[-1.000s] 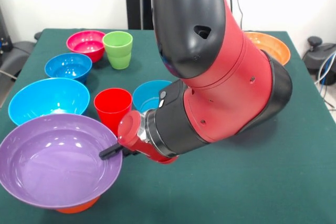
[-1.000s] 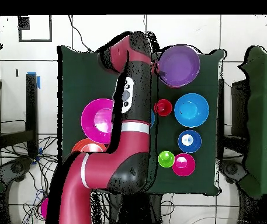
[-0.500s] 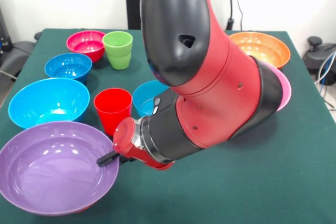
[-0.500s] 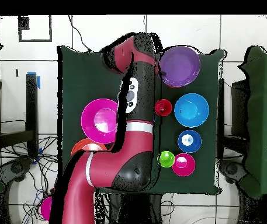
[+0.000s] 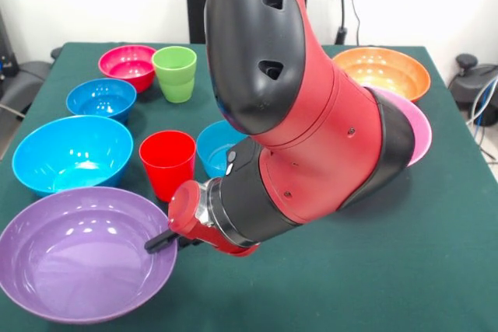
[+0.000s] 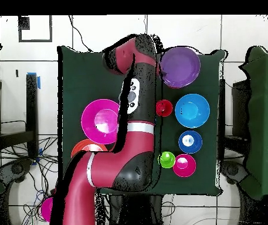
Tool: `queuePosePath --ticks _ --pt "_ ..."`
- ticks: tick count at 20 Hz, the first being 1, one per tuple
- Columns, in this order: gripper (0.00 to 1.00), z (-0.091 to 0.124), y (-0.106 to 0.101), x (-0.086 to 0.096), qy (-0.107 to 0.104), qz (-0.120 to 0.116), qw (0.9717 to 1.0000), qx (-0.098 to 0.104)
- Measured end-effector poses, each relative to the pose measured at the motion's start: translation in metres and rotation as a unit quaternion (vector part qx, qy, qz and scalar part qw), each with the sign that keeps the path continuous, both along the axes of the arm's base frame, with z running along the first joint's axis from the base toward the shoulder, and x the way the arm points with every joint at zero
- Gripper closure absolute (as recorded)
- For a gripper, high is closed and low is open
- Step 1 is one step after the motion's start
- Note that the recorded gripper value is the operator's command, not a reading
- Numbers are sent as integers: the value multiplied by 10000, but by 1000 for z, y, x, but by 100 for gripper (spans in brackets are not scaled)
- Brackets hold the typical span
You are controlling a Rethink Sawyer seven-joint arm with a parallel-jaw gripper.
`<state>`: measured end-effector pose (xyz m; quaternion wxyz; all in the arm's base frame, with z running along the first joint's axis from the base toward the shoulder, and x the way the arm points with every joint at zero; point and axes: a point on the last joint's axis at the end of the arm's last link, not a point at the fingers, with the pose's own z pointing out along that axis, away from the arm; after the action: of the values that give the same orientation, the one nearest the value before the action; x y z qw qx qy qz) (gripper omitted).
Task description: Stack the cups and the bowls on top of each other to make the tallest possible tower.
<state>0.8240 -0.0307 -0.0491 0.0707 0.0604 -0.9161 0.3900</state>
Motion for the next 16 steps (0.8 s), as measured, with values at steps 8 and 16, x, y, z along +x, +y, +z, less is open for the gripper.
queuePosePath --ticks 8,16 --pt "100 5 -1 3 -28 36 10000 -71" --pt "100 11 1 7 -79 69 9999 -110"
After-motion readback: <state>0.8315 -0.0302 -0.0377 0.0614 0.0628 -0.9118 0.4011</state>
